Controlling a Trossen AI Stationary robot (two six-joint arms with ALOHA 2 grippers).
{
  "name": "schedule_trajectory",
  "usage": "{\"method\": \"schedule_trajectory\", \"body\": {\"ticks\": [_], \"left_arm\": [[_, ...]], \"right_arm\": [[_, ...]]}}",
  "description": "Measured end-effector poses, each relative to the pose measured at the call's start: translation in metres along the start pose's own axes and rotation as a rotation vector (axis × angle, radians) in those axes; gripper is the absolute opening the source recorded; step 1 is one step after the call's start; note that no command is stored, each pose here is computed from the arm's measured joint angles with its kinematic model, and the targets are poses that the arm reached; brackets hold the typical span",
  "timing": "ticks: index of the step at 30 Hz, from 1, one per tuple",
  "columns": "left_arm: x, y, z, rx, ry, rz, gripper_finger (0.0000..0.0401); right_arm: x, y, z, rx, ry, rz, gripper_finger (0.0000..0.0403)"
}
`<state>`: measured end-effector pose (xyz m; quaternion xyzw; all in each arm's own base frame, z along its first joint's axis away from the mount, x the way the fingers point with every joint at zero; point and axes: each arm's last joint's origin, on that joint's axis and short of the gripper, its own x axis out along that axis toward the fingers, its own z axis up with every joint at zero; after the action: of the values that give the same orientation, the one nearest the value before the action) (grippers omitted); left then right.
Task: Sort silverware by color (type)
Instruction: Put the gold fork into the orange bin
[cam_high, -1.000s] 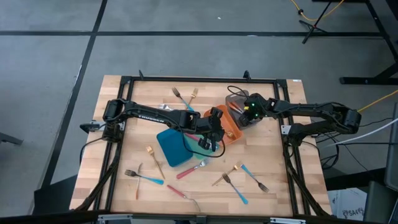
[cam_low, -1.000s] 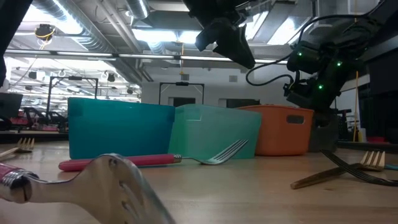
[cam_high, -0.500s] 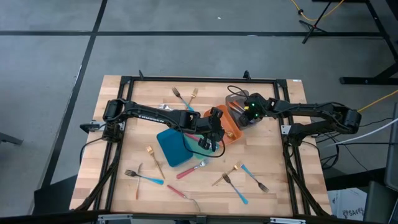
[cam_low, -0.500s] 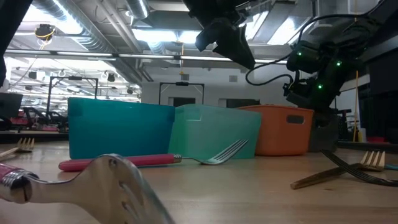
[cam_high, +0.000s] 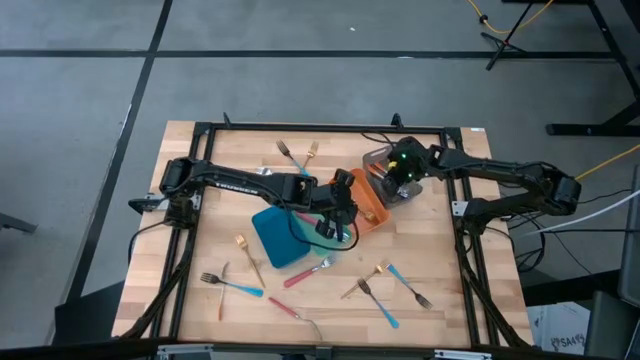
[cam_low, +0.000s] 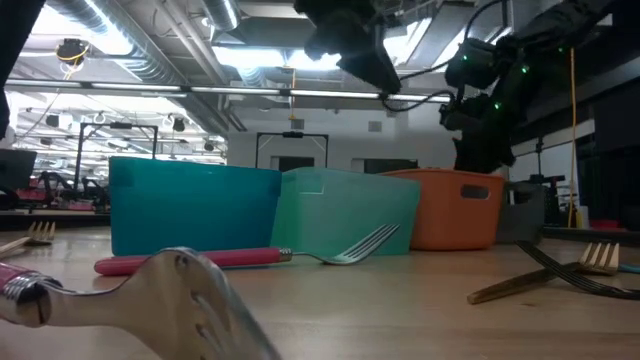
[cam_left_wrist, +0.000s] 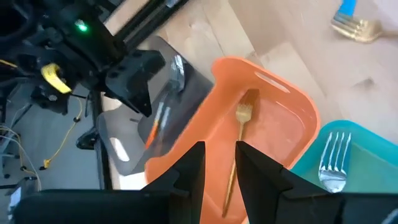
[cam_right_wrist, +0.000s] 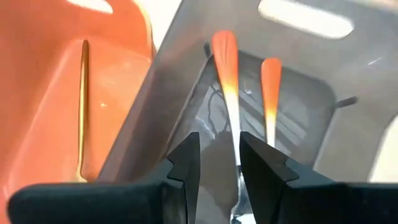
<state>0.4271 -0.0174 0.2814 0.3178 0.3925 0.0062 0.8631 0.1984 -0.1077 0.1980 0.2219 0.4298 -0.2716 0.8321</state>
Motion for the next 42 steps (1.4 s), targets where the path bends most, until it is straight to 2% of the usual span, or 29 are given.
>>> {"method": "schedule_trajectory", "body": {"ticks": [7,15,25,32,42], "left_arm": [[-0.035,0.009,-0.007,-0.093,0.051,-0.025,0.0082],[-0.095,0.021,-0.021,-0.244,0.103,-0.042,0.0082],[-0.159,0.02,-0.035,-0.453,0.129,-0.021,0.0082],[-0.175,0.0,-0.039,-0.621,0.226,-0.037,0.0082],[-0.185,-0.043,-0.037,-0.692,0.303,-0.085,0.0082]], "right_arm": [[-0.02,0.006,0.022,-0.052,-0.028,-0.003,0.0104],[-0.043,0.012,0.044,-0.099,-0.105,0.015,0.0104],[-0.066,0.043,0.037,-0.209,-0.175,0.114,0.0104],[-0.071,0.067,0.026,-0.302,-0.166,0.19,0.0104],[-0.074,0.086,0.016,-0.375,-0.155,0.246,0.0104]]}}
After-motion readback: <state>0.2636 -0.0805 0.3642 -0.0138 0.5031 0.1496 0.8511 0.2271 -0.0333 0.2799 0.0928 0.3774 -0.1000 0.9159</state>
